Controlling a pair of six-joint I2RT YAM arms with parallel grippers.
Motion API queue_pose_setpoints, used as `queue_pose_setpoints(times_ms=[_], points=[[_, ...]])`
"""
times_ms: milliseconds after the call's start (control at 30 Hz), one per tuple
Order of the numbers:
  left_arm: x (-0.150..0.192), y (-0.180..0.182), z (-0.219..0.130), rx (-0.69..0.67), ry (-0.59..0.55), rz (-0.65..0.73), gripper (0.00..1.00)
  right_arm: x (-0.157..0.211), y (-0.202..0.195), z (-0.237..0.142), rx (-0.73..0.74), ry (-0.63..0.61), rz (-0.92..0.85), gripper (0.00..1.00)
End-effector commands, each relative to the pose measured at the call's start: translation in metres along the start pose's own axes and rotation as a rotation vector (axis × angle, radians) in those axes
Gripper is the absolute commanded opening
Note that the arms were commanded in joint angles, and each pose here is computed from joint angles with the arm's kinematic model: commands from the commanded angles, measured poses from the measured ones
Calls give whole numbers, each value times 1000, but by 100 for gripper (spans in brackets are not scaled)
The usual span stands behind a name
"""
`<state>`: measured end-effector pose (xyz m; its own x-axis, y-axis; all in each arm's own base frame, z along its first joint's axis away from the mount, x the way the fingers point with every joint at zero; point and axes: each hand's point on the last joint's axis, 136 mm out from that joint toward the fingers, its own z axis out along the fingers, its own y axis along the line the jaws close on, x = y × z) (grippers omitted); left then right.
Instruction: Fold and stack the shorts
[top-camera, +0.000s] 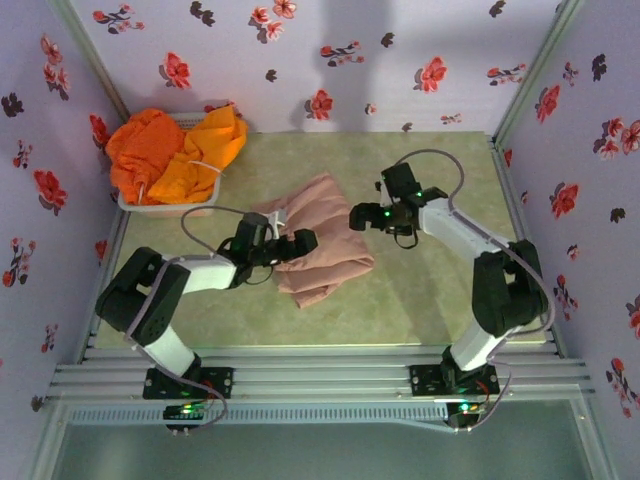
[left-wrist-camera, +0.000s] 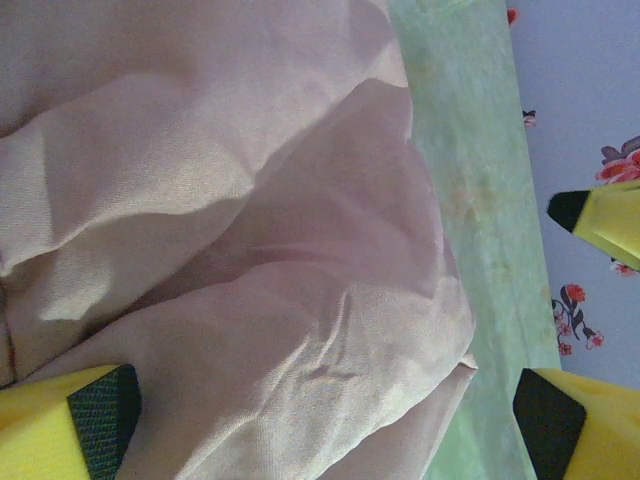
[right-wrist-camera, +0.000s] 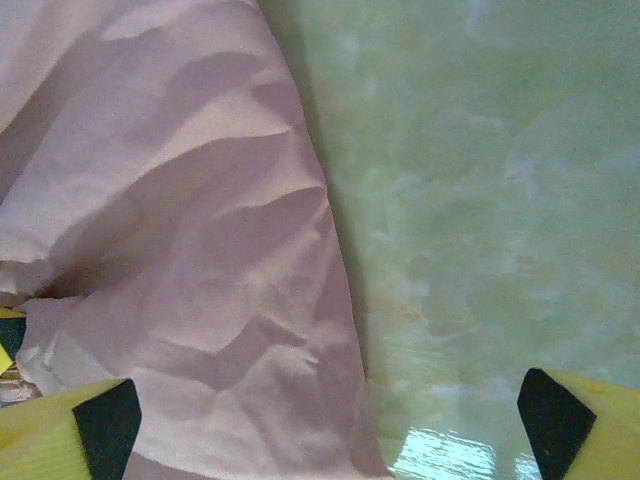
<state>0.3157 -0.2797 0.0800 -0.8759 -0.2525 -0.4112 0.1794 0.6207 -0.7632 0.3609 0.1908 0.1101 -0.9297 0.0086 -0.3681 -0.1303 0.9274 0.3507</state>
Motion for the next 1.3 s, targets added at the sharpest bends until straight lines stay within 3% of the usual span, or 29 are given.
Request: queue_pose_setpoints(times_ms=[0, 400, 833, 1267], points=[[33, 36, -8, -120, 78, -46, 99, -5, 14, 2, -57, 54, -52, 99], [34, 38, -21, -152, 63, -13, 99, -29, 29, 42, -112, 123, -89, 99], [27, 34, -27, -171, 43, 12, 99, -25, 30, 87, -140, 188, -74, 82], [26, 31, -31, -223, 57, 50, 99, -6, 56, 97, -222, 242, -62, 73]])
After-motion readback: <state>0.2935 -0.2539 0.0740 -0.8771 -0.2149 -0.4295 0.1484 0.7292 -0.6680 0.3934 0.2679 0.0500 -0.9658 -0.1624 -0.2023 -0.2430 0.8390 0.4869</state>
